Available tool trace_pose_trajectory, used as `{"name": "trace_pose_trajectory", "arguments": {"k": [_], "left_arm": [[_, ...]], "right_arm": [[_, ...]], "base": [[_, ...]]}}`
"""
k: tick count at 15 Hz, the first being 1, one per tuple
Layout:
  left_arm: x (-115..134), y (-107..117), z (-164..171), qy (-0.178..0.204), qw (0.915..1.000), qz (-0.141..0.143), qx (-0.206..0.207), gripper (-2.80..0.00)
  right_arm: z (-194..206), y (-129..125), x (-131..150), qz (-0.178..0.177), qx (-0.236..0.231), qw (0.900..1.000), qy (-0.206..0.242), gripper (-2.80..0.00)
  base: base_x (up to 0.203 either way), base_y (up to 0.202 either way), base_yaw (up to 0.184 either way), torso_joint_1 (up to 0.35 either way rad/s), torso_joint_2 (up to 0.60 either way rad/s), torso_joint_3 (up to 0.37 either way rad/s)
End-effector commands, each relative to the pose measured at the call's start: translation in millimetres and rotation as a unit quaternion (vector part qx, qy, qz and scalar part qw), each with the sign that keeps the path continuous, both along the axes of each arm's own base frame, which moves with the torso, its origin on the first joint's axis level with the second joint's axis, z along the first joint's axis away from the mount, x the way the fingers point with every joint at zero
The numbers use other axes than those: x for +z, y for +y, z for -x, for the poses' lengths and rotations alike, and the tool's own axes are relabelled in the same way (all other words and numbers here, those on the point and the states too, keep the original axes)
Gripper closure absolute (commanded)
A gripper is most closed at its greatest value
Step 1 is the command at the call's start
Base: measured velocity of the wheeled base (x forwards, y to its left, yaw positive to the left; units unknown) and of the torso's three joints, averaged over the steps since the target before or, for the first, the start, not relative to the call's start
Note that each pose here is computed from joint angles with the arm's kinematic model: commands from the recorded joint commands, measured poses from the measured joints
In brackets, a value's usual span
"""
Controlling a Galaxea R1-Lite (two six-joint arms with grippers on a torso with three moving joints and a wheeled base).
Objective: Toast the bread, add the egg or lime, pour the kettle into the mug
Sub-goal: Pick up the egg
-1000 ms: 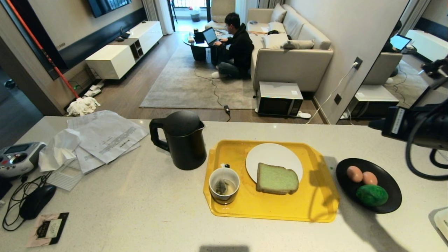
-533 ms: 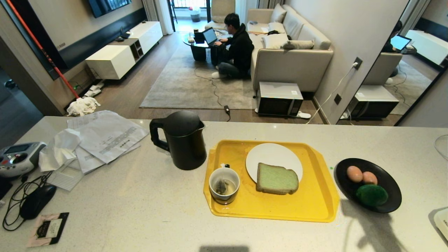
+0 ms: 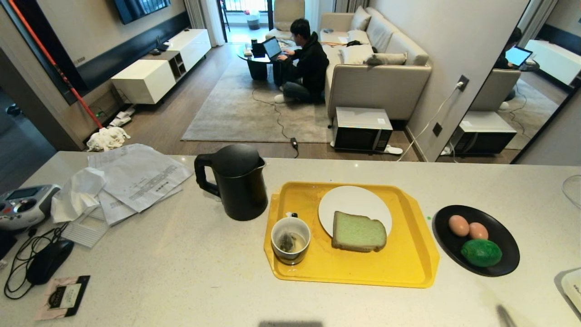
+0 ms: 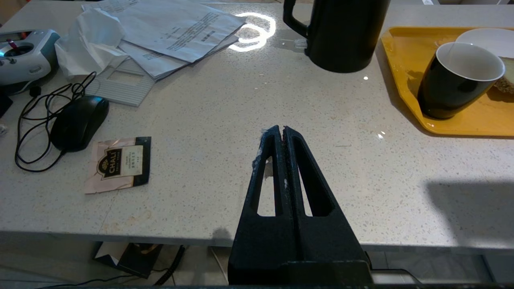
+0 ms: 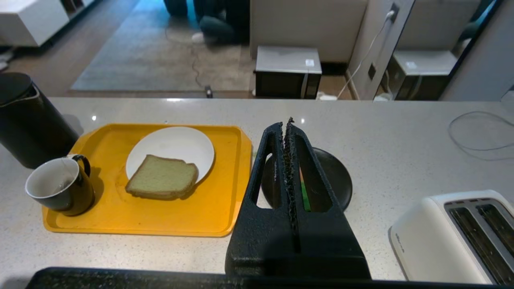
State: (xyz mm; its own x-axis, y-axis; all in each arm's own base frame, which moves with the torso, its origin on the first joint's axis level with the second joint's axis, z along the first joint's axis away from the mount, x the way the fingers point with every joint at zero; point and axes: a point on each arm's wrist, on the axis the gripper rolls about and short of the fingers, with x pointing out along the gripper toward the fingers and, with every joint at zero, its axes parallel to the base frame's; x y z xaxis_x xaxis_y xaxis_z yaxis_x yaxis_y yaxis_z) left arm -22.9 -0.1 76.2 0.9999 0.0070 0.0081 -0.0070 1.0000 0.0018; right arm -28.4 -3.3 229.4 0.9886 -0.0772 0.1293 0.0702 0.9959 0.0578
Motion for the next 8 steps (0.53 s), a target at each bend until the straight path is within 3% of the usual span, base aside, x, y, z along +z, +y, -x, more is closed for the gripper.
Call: {"name": "trace_pose_trajectory", "arguments": {"k": [1,8], "left_arm": [[0.0,0.0,0.1,-0.001,1.0,0.0,0.0,0.0],[0.0,0.0,0.1,-0.001,1.0,0.0,0.0,0.0]], "right_arm": [[33.6,-0.1,-40.1,0.001,-0.007,0.998,-0.06,0.0],[22.7,1.0,-97.7,0.02,-0.004,1.0,0.014,0.0]], "base": [[0.0,0.0,0.0,0.0,0.0,0.0],[0.0,0.0,0.0,0.0,0.0,0.0]]}}
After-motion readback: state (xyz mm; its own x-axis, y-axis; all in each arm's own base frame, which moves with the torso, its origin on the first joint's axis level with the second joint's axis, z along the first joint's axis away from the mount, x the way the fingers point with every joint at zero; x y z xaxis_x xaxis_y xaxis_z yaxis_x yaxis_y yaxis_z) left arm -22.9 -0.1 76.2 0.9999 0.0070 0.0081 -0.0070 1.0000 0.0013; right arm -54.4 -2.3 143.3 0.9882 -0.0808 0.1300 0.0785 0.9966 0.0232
